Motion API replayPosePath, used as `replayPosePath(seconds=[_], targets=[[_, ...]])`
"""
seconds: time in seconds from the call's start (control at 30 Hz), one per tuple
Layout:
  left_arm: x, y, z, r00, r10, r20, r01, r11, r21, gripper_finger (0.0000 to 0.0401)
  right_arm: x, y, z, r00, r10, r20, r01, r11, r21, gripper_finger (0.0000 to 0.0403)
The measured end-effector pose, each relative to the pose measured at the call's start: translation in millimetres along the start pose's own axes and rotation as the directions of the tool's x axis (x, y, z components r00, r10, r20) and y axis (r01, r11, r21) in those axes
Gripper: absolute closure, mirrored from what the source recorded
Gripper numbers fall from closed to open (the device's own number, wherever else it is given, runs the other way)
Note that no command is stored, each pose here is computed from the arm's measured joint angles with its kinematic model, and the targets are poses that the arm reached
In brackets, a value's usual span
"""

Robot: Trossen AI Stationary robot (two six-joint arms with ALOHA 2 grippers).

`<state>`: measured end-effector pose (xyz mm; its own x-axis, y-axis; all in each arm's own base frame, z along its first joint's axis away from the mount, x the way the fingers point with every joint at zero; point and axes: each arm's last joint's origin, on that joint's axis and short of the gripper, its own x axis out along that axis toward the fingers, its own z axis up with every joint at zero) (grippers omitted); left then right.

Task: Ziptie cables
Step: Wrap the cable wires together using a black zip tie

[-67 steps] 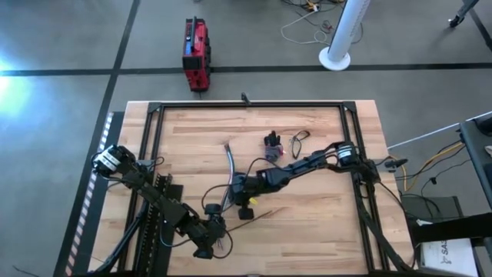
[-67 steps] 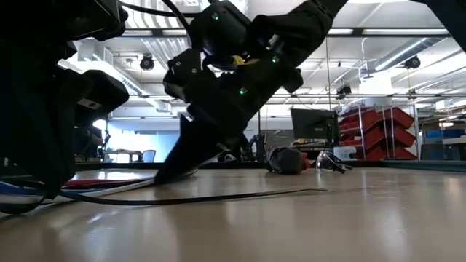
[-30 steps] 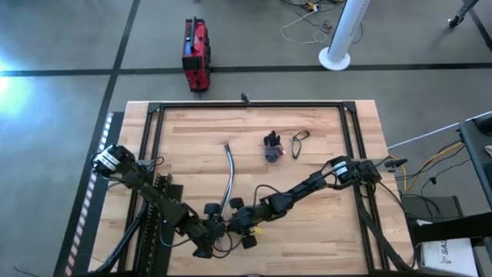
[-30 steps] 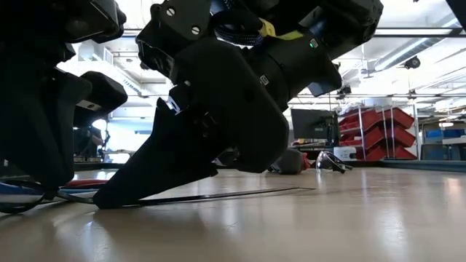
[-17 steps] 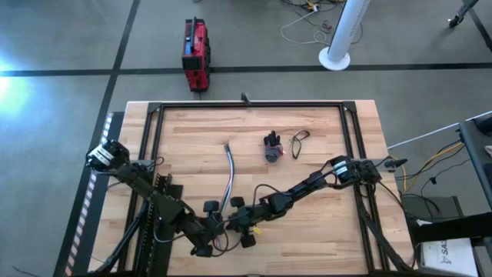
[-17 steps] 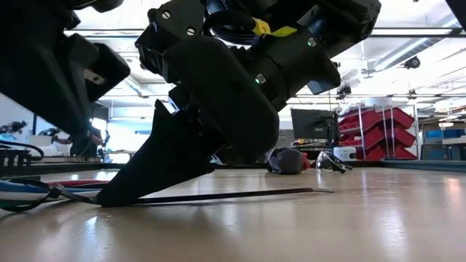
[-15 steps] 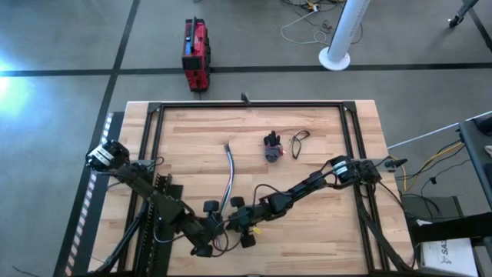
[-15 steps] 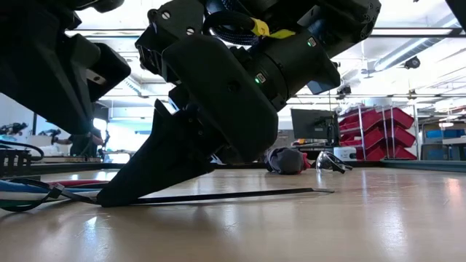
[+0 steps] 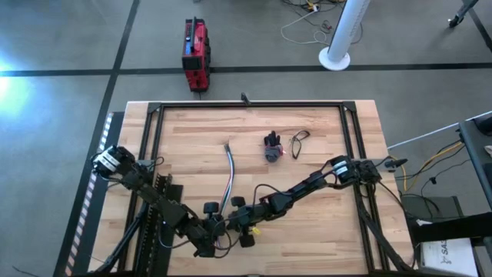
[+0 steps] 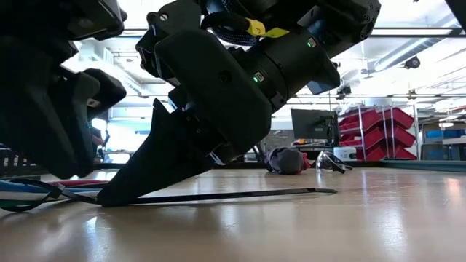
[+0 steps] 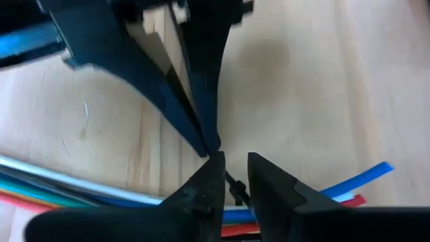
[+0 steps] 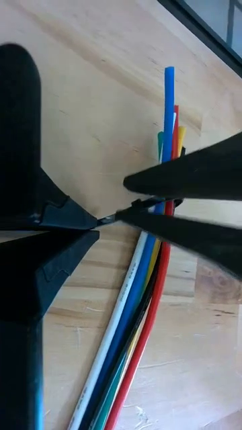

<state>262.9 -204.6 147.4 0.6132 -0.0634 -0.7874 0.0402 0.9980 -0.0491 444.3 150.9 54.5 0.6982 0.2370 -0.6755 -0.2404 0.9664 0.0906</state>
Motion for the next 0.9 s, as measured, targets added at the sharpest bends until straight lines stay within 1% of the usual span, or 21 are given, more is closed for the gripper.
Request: replayPosePath(seconds=[0.13,0.27,0.47,0.67,0.9], targets=[[9,1,-7,0.999,0.021,-0.028,-0.022,1.0,-0.01,0.0336,2,0,-3,1.0,-0.001,-0.005,0.001,1.0,0.012,0.0403],[12,1,-10,0.998,0.021,-0.053,-0.022,0.999,-0.029,0.0335,7,-1,-8,1.0,-0.002,-0.016,0.003,1.0,0.03,0.0403],[6,2,-7,0.997,0.005,-0.083,-0.007,1.0,-0.027,0.0359,9,-2,-12,1.0,-0.002,-0.023,0.003,0.999,0.042,0.0403],[-4,5,-7,0.994,0.018,-0.11,-0.02,1.0,-0.015,0.0386,9,-1,-12,1.0,-0.002,-0.03,0.004,0.999,0.043,0.0403],[-6,6,-7,0.992,0.025,-0.124,-0.027,0.999,-0.019,0.0394,9,0,-13,0.999,-0.003,-0.04,0.005,0.998,0.056,0.0403]])
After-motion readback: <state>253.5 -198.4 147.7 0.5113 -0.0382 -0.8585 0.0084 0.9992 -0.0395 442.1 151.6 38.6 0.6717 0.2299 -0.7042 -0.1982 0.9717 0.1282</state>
